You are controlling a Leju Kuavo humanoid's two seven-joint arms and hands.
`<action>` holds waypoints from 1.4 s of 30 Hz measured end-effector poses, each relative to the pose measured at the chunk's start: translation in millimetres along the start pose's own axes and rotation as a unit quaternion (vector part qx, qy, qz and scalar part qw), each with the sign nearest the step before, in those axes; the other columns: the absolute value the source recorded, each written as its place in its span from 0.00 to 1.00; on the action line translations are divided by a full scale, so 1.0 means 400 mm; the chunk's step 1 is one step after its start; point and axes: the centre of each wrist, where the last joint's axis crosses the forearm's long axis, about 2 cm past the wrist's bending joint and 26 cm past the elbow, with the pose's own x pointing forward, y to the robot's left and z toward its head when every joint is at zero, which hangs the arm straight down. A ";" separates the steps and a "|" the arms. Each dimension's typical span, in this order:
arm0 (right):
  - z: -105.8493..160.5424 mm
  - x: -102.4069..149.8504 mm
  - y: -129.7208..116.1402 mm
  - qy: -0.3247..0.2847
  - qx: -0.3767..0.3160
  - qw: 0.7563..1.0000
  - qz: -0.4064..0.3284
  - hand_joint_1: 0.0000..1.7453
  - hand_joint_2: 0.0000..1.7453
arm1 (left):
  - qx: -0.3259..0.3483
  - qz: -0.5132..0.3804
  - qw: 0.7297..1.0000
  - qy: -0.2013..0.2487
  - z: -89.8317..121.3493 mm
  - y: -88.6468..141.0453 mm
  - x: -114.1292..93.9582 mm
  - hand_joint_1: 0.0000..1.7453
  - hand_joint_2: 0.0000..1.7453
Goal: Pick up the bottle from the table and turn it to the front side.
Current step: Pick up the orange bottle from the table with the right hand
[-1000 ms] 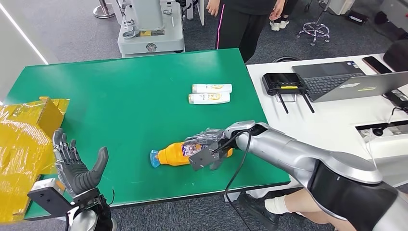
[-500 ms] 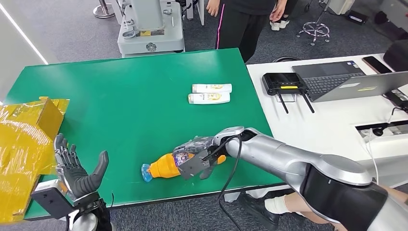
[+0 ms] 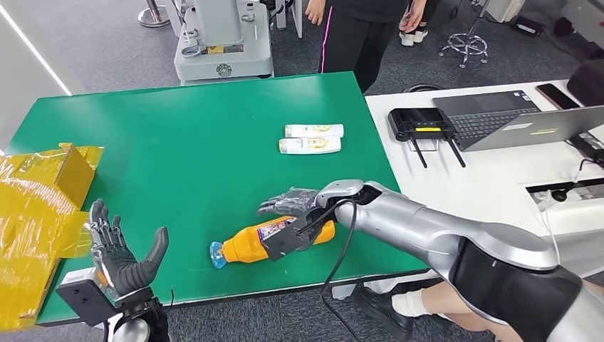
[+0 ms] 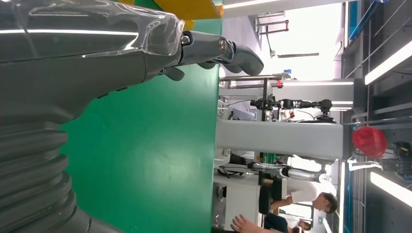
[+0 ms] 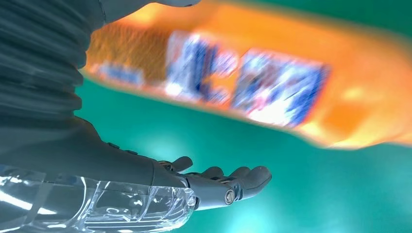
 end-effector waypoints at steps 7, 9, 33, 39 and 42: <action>0.048 -0.051 -0.037 0.062 -0.019 0.996 0.060 0.00 1.00 | -0.007 0.003 1.000 0.003 0.009 -0.009 0.001 0.00 1.00; 0.062 -0.067 -0.040 0.072 -0.014 0.995 0.060 0.00 1.00 | -0.009 0.005 1.000 0.003 0.009 -0.011 0.001 0.00 1.00; 0.038 -0.136 0.227 0.087 0.004 0.996 -0.019 0.00 1.00 | -0.017 0.015 1.000 0.006 0.014 -0.027 0.004 0.00 1.00; 0.036 -0.134 0.251 0.085 -0.004 0.996 -0.026 0.23 1.00 | -0.018 0.016 1.000 0.007 0.017 -0.030 0.004 0.00 1.00; 0.034 -0.130 0.268 0.079 -0.008 0.997 -0.024 0.98 1.00 | -0.019 0.016 1.000 0.009 0.022 -0.031 0.004 0.00 1.00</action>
